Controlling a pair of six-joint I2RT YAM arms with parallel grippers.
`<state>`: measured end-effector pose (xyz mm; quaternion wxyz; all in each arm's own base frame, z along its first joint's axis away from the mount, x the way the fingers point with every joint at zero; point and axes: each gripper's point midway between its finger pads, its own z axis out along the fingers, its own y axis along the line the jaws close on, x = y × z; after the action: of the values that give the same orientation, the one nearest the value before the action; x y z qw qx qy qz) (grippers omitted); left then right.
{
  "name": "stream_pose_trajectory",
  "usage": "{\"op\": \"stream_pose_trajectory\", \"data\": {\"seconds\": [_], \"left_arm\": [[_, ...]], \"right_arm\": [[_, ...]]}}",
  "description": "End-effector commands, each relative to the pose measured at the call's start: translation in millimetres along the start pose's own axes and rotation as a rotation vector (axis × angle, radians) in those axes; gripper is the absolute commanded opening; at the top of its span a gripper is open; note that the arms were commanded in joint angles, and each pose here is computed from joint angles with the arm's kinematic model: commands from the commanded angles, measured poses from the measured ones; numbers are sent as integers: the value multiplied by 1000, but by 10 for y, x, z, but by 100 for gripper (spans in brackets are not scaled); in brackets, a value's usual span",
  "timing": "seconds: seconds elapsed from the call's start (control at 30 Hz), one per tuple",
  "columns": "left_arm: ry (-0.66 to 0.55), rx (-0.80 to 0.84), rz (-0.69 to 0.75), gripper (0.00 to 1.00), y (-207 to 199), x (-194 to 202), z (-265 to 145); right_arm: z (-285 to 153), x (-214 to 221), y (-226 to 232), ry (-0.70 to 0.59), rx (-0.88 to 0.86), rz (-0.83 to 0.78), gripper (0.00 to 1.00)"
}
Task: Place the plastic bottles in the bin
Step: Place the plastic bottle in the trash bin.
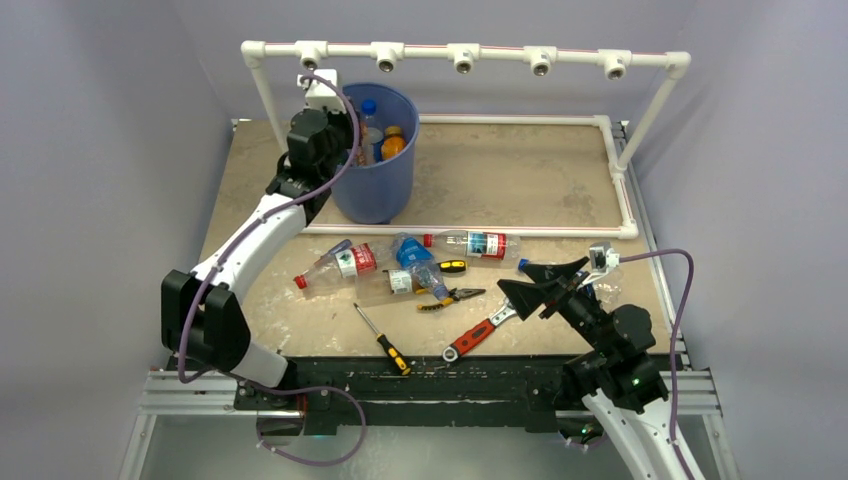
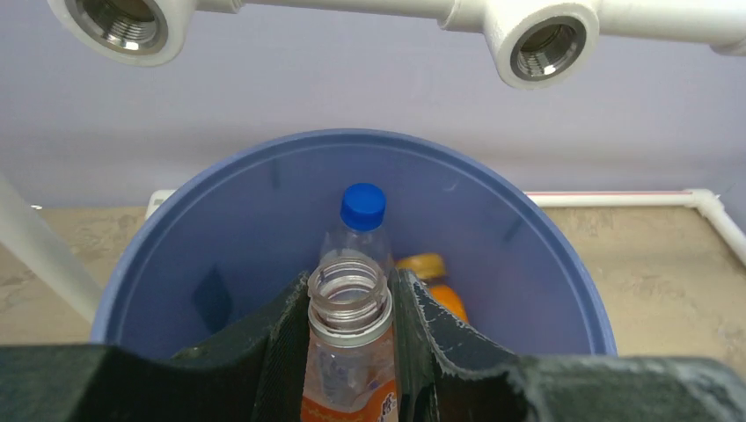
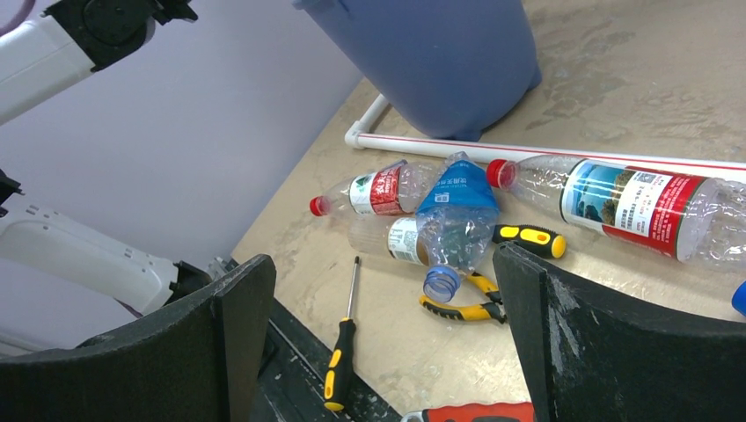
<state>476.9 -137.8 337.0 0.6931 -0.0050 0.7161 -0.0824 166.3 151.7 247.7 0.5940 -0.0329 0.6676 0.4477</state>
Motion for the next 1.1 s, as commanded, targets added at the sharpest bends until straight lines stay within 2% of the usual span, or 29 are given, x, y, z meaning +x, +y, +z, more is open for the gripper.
{"op": "stream_pose_trajectory", "data": {"seconds": [0.0,0.3,0.47,0.57,0.83,0.93,1.07], "left_arm": [[86,62,-27,0,-132,365,41],[112,39,-2,0,-75,550,79],[-82,143,-104,0,-275,-122,-95],[-138,192,-136,0,-385,-475,-146],[-327,158,-140,0,-293,-978,-270],[-316,201,-140,0,-383,-900,-203],[-236,248,-145,0,-503,-525,-85]], "right_arm": [[4,-71,65,-16,-22,-23,98],[3,-61,61,-15,-23,-24,98],[3,-62,65,-14,-24,-25,98],[4,-69,65,-15,-23,-25,98],[-4,-66,70,-16,-26,-24,98],[6,-57,60,-13,-24,-24,97],[16,-57,52,-8,-19,-24,98]]}}
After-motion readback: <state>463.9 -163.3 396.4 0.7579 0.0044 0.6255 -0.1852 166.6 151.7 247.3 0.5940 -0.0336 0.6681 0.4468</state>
